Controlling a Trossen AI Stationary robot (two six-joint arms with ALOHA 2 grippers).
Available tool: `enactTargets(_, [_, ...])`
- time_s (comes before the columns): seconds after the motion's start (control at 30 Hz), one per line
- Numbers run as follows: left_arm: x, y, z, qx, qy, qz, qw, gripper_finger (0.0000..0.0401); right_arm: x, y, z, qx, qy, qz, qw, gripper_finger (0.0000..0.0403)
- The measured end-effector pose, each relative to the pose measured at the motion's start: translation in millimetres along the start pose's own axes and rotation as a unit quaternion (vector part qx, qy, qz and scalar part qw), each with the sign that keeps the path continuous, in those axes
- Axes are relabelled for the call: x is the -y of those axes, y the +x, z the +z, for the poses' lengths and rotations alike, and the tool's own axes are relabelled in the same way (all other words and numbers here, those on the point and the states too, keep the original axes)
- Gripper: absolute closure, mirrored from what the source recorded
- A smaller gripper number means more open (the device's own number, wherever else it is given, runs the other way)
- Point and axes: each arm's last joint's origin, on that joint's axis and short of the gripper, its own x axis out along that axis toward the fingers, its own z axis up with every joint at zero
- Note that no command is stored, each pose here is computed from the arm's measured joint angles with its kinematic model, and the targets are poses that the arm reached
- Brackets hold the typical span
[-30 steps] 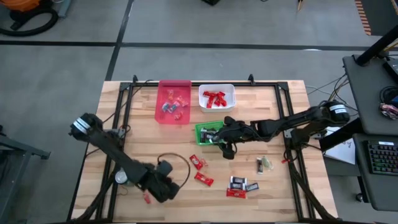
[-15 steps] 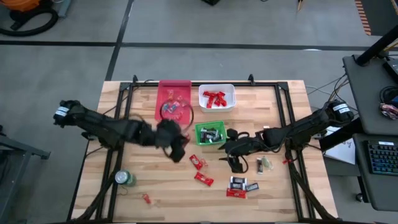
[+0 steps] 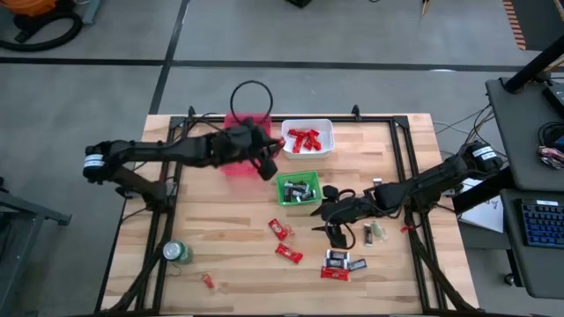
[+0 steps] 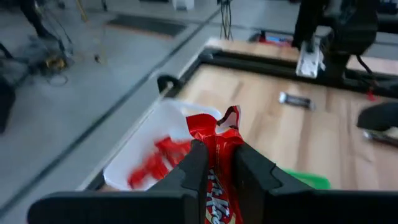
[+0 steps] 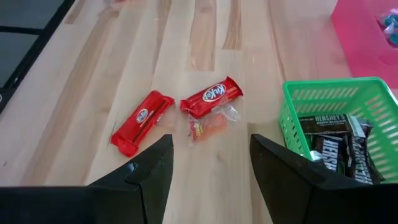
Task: Sort candy
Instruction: Put the red chocolate bar into the white bin
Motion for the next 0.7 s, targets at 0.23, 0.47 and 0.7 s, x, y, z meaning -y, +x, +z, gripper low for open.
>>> enactTargets(0.23, [-18.6,36.5,-4.4,0.026,0.021,-0.018,0.999,0.0365,3.8,-10.9,-15.2,-0.012,0.002,-0.003,1.0,0.02])
enactTargets(0.47, [-27.2,90.8,-24.8,0.06,0.027,0.007,0.998,0.0365,11.5,-34.1,-30.4,0.029,0.032,-0.04,0.998,0.02])
enactTargets(0.7, [-48.7,140.4,-49.8,0.06,0.003,0.04,0.997,0.0363,14.6,-50.5,-33.4,0.093,0.049,-0.038,0.994,0.02])
